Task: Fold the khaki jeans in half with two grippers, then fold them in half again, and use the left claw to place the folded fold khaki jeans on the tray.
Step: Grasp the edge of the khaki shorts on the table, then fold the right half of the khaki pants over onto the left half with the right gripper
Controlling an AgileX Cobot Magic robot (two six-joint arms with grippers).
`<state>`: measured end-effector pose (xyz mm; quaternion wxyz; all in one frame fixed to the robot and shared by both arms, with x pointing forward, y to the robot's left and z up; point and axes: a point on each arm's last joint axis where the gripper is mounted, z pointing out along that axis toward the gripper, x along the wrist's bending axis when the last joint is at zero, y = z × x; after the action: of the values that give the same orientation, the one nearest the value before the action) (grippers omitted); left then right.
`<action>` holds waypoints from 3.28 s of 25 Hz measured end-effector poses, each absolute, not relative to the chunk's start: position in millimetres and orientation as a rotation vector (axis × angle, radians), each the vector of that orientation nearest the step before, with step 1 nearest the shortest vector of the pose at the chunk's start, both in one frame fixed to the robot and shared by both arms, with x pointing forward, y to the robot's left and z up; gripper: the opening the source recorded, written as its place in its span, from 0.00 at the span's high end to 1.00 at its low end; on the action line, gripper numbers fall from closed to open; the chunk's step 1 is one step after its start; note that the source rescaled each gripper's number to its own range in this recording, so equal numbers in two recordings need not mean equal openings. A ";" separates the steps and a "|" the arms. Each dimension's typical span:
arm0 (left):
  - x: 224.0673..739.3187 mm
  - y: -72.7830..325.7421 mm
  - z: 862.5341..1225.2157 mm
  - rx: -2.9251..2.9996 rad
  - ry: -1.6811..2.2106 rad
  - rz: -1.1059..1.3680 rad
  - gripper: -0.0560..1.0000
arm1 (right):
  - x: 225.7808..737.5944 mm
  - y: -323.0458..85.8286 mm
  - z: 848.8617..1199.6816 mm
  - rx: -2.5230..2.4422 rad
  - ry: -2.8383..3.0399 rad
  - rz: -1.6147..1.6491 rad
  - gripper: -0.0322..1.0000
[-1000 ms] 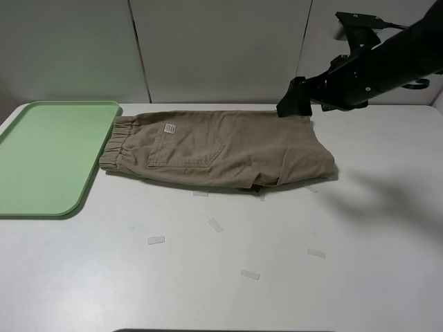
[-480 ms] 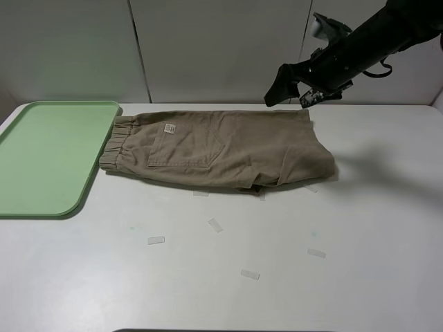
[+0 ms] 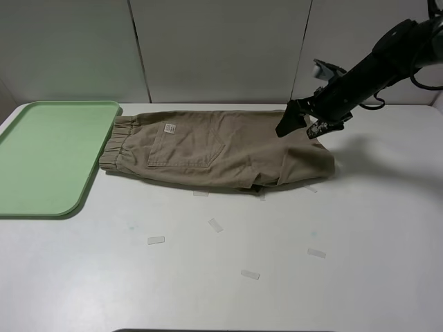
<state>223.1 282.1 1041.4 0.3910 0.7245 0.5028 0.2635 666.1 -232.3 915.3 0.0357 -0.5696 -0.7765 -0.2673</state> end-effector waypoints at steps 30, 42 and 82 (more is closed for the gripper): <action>224.7 290.3 1040.2 1.872 1.317 0.768 0.06 | 685.5 -210.3 870.3 -1.812 -2.418 -0.778 0.00; 225.2 293.2 1039.9 1.884 1.329 0.803 0.06 | 682.0 -202.6 861.2 -1.705 -2.559 -0.683 0.88; 225.2 293.3 1039.9 1.884 1.329 0.804 0.06 | 659.3 -171.1 976.0 -1.654 -3.080 -0.144 0.93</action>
<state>225.2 293.3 1039.9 0.3425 0.7249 0.5114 0.3094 659.3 -171.1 976.0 -0.1776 -0.4653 -0.8662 -0.0405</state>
